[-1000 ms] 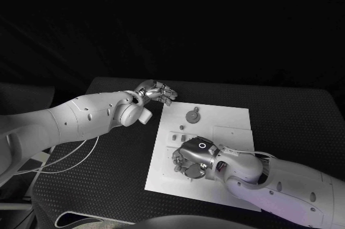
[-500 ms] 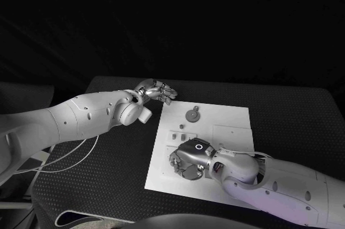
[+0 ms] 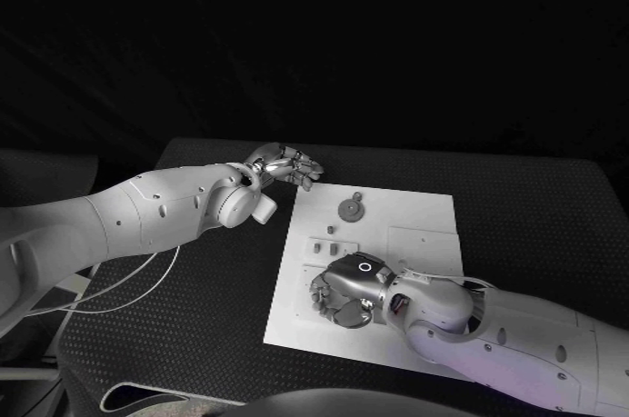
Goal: Assemble the parts on the task board
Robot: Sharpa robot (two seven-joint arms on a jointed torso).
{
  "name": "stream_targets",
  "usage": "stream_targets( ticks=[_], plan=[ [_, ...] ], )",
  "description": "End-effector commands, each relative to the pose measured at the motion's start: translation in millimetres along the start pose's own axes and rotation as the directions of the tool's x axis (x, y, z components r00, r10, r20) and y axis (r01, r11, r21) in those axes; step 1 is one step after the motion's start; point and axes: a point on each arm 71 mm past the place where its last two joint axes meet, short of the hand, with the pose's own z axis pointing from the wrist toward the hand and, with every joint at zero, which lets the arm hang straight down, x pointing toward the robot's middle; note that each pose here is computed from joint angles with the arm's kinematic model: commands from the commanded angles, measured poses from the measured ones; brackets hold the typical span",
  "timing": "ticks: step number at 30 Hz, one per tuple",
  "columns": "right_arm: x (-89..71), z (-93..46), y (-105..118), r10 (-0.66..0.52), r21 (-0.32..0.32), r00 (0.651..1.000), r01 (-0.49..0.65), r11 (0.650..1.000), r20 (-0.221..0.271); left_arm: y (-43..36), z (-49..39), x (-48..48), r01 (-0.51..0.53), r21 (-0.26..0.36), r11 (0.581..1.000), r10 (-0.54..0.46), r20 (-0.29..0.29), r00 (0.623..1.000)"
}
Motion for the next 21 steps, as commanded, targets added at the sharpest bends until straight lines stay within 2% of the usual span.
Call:
stream_targets(
  ticks=[1, 21],
  plan=[
    [5.8, -1.0, 3.4, 0.049, -0.022, 0.999, -0.049, 0.999, -0.020, -2.0, 0.3, 1.8, 0.010, 0.011, 1.000, -0.009, -0.015, 1.000],
    [0.1, -6.7, 1.0, 0.051, -0.014, 0.997, -0.051, 0.999, 0.054, -1.5, -0.2, 0.3, 0.009, 0.009, 1.000, -0.009, -0.011, 1.000]
  ],
)
